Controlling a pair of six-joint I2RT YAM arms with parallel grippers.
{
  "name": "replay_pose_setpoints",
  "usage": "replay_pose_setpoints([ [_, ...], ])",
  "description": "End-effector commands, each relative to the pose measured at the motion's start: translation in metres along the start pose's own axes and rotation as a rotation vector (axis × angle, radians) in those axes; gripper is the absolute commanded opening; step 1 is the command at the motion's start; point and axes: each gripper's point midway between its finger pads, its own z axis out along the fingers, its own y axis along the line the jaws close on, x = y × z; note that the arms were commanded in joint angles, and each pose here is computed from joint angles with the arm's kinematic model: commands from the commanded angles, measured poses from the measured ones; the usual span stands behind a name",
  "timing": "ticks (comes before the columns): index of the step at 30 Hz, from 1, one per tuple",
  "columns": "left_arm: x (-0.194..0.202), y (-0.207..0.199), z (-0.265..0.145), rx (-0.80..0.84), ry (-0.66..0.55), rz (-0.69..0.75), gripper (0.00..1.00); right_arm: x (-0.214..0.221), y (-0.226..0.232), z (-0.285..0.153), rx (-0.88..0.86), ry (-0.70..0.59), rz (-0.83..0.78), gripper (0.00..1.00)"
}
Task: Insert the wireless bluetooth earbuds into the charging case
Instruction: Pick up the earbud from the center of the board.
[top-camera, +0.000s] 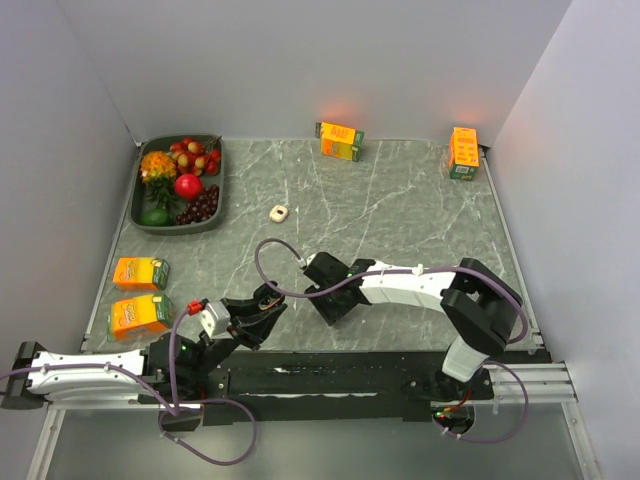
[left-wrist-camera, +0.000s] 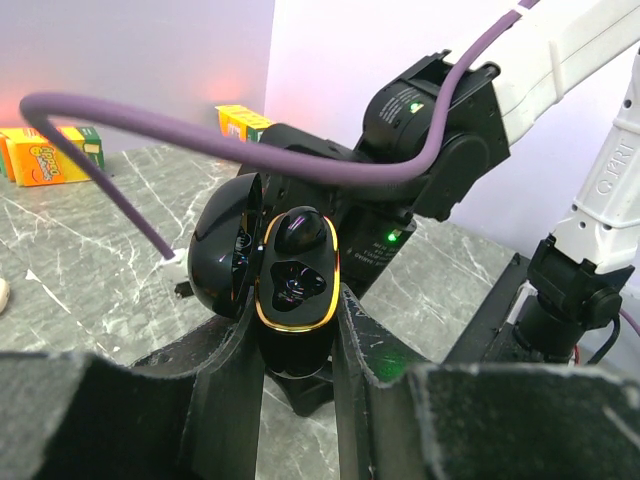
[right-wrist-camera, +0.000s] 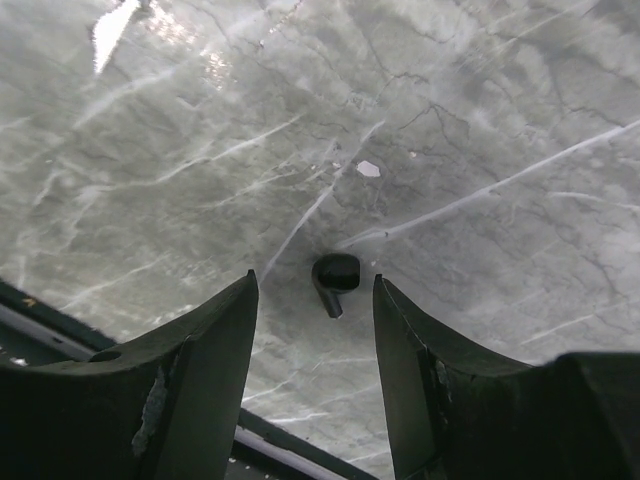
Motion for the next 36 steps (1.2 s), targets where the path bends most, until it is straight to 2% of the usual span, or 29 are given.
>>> replay_pose_setpoints([
  [1,-0.007,-0.003,0.001,0.009,-0.017,-0.042,0.01,-0.018,0.002,0.001,-0.004,-0.037,-0.003,0.57],
  [15,-0.007,-0.002,0.0,0.006,-0.019,-0.044,0.01,-0.021,0.002,0.002,-0.03,-0.035,0.002,0.57],
  [25,-0.008,-0.002,0.0,0.008,-0.024,-0.046,0.01,-0.03,0.013,-0.014,-0.222,-0.108,0.12,0.63],
  [36,-0.006,-0.002,0.0,0.003,-0.017,-0.047,0.01,-0.022,0.001,-0.014,-0.263,-0.099,0.195,0.59],
])
